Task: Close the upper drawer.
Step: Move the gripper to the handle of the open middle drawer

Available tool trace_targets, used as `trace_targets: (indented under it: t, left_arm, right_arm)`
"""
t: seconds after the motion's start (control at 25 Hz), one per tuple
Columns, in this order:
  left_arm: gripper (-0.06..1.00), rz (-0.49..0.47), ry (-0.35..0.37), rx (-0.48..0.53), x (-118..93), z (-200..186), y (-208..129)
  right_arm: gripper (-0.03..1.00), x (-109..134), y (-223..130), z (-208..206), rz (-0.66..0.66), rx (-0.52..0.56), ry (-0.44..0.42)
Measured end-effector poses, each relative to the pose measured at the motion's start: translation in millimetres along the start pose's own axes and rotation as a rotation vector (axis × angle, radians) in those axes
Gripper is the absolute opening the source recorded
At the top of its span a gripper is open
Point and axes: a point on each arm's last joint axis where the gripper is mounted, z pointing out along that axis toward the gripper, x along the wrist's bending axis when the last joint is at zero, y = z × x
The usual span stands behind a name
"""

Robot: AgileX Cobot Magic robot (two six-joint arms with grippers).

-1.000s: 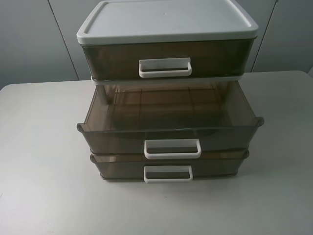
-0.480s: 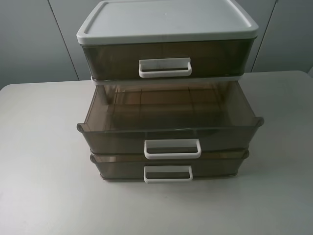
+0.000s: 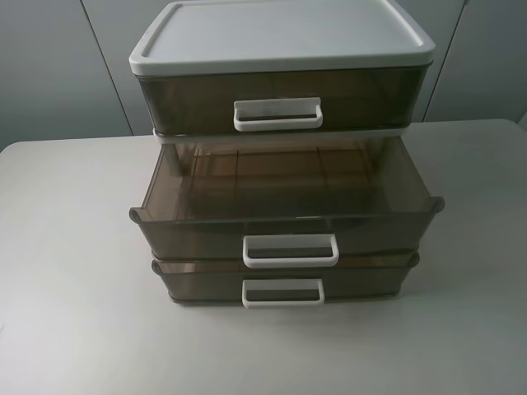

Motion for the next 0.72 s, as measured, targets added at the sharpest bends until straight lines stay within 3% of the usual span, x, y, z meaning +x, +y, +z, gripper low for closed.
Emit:
trace_targets:
  t: [0.24, 0.36, 0.52, 0.72]
  left_arm:
    - [0.74, 0.000, 0.000, 0.000, 0, 0, 0]
    - [0.74, 0.000, 0.000, 0.000, 0, 0, 0]
    - [0.74, 0.000, 0.000, 0.000, 0, 0, 0]
    - [0.74, 0.000, 0.000, 0.000, 0, 0, 0]
  right_arm:
    - [0.70, 4, 54, 21, 0.009, 0.156, 0.003]
    - [0.70, 11, 76, 43, -0.053, 0.258, 0.073]
    - [0.70, 34, 87, 71, -0.283, 0.373, 0.279]
    - [0.70, 76, 77, 84, -0.695, 0.427, 0.586]
